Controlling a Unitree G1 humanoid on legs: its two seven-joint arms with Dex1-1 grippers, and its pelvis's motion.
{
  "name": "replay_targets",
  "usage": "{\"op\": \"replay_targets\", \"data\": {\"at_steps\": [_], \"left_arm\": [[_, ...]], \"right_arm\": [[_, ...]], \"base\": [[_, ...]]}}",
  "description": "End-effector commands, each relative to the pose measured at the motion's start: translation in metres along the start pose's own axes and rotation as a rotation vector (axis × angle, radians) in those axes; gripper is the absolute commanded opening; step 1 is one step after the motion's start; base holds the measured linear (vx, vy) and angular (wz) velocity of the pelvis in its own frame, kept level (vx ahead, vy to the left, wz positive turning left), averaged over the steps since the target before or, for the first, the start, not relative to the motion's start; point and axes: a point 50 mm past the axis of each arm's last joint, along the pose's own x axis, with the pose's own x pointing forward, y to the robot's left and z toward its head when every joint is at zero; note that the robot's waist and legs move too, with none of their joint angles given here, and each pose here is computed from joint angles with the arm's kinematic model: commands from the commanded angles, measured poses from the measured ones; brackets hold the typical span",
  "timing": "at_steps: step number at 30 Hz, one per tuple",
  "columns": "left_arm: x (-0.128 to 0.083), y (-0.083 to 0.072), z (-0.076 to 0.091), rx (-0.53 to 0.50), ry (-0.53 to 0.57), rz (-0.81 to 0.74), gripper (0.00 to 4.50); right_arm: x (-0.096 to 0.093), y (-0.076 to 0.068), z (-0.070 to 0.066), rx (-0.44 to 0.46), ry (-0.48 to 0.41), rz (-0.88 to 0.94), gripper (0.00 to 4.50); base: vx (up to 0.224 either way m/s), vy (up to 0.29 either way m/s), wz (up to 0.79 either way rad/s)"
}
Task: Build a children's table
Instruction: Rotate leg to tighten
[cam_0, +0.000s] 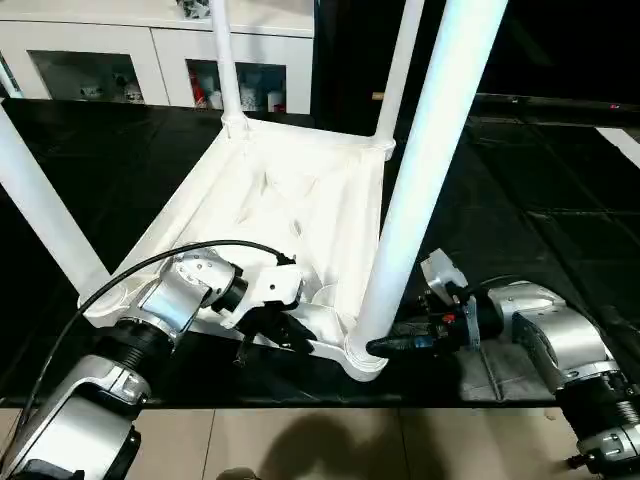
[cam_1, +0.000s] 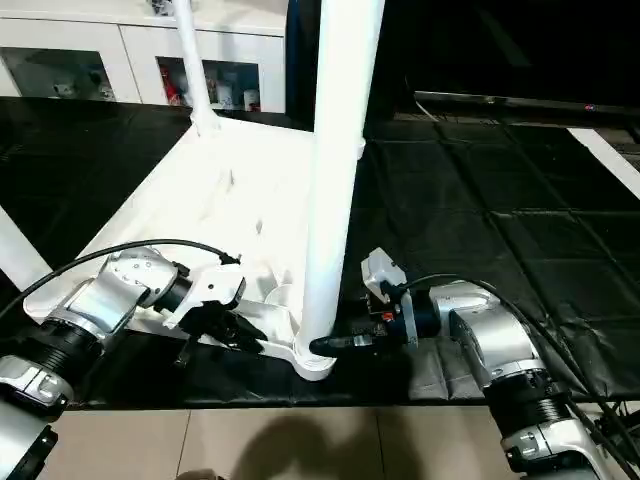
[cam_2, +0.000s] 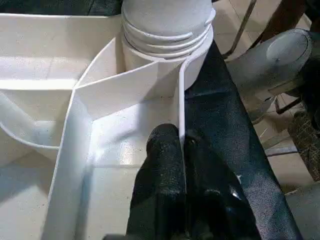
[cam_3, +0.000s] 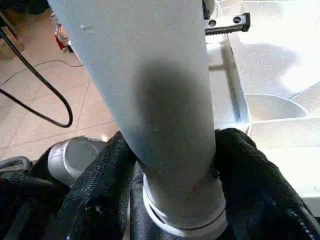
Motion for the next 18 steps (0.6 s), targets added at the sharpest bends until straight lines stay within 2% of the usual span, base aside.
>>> {"op": "replay_targets", "data": {"at_steps": [1, 9, 12, 15, 18], "left_arm": [[0.008, -0.004, 0.000, 0.023, 0.023, -0.049, 0.00], [0.014, 0.000, 0.003, -0.038, -0.023, 0.022, 0.00], [0.019, 0.007, 0.009, -0.104, -0.070, 0.096, 0.00], [0.025, 0.013, 0.017, -0.157, -0.112, 0.160, 0.00], [0.033, 0.022, 0.027, -0.216, -0.156, 0.252, 0.00]], "right_arm": [[0.002, -0.002, 0.002, -0.008, 0.002, 0.001, 2.20], [0.012, 0.006, -0.001, 0.004, -0.070, 0.003, 2.06], [0.020, 0.003, -0.005, 0.013, -0.104, -0.119, 2.06], [0.031, -0.008, -0.010, 0.037, -0.110, -0.317, 2.02], [0.047, -0.016, -0.007, 0.094, -0.171, -0.468, 1.96]], "base": [[0.000, 0.000, 0.00], [0.000, 0.000, 0.00], [0.000, 0.000, 0.00], [0.000, 0.000, 0.00], [0.000, 0.000, 0.00]]}}
